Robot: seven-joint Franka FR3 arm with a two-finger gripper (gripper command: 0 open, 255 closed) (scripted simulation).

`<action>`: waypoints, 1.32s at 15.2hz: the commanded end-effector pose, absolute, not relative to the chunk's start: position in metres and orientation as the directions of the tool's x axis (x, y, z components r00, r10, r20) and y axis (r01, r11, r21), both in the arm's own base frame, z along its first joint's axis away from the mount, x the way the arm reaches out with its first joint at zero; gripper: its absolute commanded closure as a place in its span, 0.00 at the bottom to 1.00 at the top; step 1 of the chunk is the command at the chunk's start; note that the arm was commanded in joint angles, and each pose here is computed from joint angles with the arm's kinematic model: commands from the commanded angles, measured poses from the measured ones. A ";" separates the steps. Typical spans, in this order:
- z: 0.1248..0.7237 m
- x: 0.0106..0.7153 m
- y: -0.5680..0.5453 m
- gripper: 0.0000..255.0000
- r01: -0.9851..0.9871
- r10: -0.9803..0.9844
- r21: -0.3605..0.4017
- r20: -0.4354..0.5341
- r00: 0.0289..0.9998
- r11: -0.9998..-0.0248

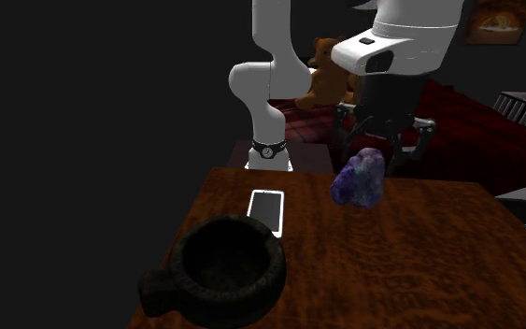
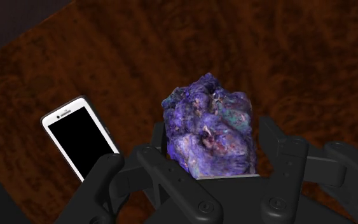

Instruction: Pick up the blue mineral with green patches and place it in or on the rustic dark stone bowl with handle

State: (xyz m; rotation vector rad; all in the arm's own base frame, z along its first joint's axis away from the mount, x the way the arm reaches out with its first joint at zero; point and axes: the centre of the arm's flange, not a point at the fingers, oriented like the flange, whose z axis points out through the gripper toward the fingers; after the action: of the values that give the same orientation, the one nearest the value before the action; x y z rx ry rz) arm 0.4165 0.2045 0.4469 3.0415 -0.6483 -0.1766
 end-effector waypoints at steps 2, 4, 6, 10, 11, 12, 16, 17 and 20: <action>0.464 0.417 0.206 1.00 -0.405 -0.408 0.050 -0.105 0.907 -0.913; 0.475 0.417 0.206 1.00 -0.405 -0.408 0.050 -0.105 0.907 -0.913; 0.485 0.417 0.206 1.00 -0.405 -0.408 0.050 -0.105 0.907 -0.913; 0.506 0.417 0.206 1.00 -0.405 -0.408 0.050 -0.105 0.907 -0.913; 0.512 0.417 0.206 1.00 -0.405 -0.408 0.050 -0.105 0.907 -0.913; 0.517 0.417 0.206 1.00 -0.405 -0.408 0.050 -0.105 0.907 -0.913; 0.529 0.426 0.196 1.00 -0.405 -0.408 0.050 -0.105 0.907 -0.913; 0.529 0.434 0.186 1.00 -0.405 -0.408 0.050 -0.105 0.907 -0.913; 0.531 0.460 0.156 1.00 -0.405 -0.408 0.050 -0.105 0.907 -0.913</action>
State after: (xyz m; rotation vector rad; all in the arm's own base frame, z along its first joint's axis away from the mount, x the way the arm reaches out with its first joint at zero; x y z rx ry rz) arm 0.4528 0.1674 0.5286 3.0412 -0.6494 -0.1775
